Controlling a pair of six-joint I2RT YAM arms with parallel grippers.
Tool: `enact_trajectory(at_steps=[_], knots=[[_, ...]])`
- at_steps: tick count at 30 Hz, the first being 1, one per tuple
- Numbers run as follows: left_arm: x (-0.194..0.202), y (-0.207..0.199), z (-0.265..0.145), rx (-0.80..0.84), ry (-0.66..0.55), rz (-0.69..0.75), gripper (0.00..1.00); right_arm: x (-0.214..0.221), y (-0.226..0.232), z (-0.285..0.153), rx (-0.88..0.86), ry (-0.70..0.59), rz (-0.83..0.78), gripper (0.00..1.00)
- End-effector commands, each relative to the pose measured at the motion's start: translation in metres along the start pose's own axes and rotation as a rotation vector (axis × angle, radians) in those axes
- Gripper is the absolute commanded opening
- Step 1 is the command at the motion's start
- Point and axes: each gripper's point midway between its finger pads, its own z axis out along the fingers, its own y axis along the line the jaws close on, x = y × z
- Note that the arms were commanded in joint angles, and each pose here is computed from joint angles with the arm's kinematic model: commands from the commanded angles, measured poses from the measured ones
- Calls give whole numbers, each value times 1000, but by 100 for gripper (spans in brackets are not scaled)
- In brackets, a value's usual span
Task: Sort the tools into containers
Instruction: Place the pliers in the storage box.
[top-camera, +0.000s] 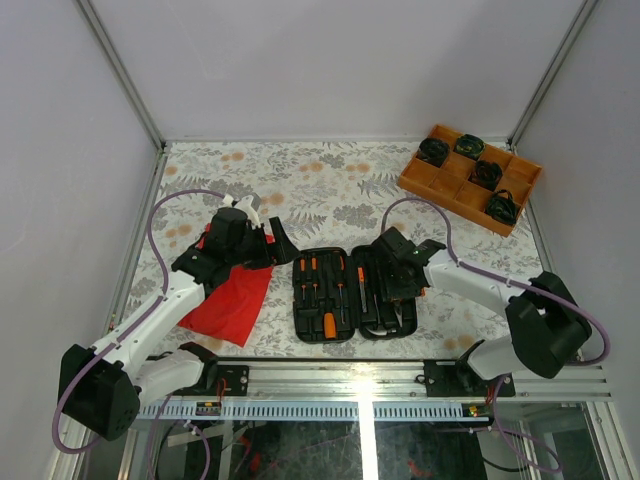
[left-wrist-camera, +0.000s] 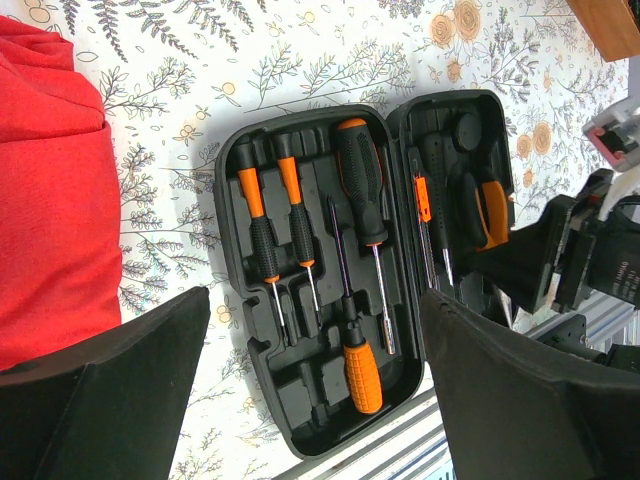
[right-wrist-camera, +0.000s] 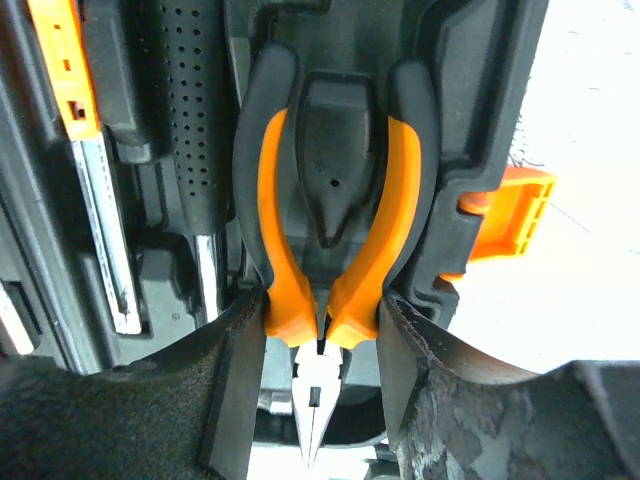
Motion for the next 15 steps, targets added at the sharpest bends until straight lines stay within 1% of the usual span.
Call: enact_trajectory(at_steps=[1, 7, 11, 15], knots=[[-14, -5, -4, 6, -40, 11, 84, -26, 1, -31, -19, -103, 19, 23], [-13, -5, -4, 7, -38, 10, 84, -34, 3, -47, -42, -149, 18, 20], [-12, -5, -4, 10, -37, 9, 84, -38, 2, -41, -29, -159, 4, 19], [-13, -5, -5, 11, -40, 9, 84, -41, -5, -29, 29, -153, -12, 19]])
